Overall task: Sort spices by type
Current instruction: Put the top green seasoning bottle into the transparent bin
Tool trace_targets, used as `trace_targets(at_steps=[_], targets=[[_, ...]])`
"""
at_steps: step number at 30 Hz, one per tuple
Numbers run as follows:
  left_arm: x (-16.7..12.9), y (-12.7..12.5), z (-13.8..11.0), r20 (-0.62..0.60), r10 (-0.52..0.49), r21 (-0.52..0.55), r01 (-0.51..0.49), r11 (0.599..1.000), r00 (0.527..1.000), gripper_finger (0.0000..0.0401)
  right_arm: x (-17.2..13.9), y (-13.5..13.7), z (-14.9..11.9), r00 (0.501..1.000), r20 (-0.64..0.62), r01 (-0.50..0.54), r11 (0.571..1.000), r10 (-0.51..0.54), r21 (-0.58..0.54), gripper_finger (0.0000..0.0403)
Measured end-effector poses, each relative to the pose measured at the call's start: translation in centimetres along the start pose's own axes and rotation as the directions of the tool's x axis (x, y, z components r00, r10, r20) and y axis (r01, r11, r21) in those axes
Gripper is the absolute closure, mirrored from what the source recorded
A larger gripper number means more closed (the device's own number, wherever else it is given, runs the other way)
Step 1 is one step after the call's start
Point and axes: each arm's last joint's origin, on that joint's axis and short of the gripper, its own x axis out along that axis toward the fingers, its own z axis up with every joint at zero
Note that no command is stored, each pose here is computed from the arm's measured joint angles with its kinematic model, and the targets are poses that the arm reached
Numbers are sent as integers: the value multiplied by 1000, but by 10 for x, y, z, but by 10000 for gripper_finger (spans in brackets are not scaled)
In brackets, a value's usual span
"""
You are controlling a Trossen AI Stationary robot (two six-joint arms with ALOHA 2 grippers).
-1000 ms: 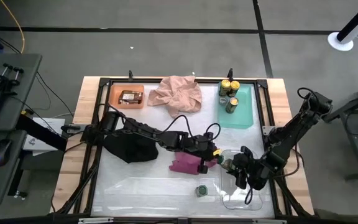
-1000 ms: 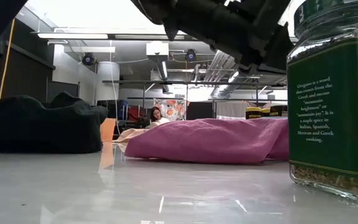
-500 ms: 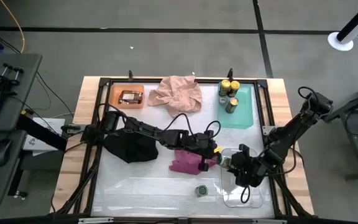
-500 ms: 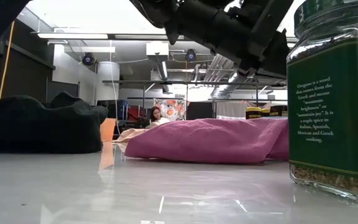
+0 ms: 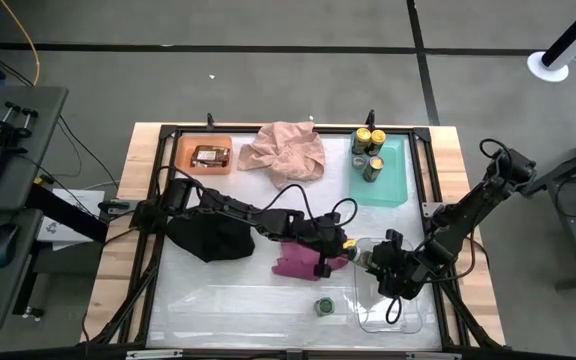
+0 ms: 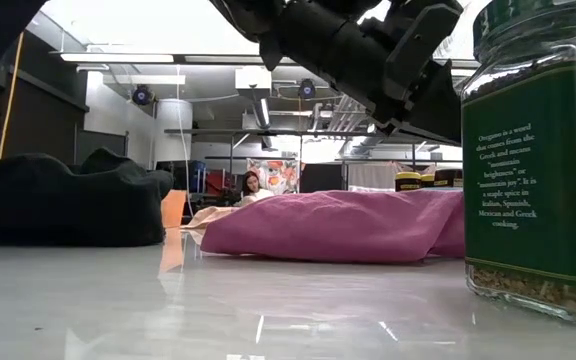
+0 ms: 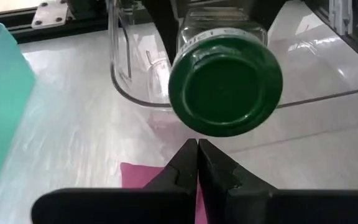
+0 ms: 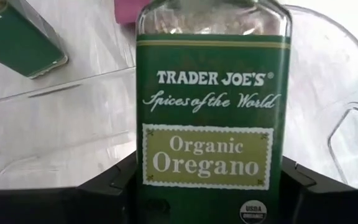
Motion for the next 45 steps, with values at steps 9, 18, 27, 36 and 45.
trace_targets(at_steps=[9, 18, 27, 36, 45], targets=[[0, -1, 0, 0, 0, 0, 0, 1000, 1000, 401, 5, -10, 6, 998, -13, 63, 998, -63, 26, 176], [0, -3, 0, 0, -3, 3, 3, 1000, 1000, 401, 11, -18, 15, 997, -47, 70, 997, -69, 25, 125], [0, -3, -1, -10, -2, 8, 2, 1000, 1000, 401, 11, -20, 12, 990, -136, 32, 995, -44, -91, 110], [-47, 34, 8, -207, 37, 60, -26, 998, 978, 401, -8, -21, 11, 958, -283, 10, 996, -36, -93, 111], [-104, 55, -9, -298, 70, -29, -83, 996, 952, 401, -16, -11, 8, 951, -305, -24, 999, 37, 46, 317]])
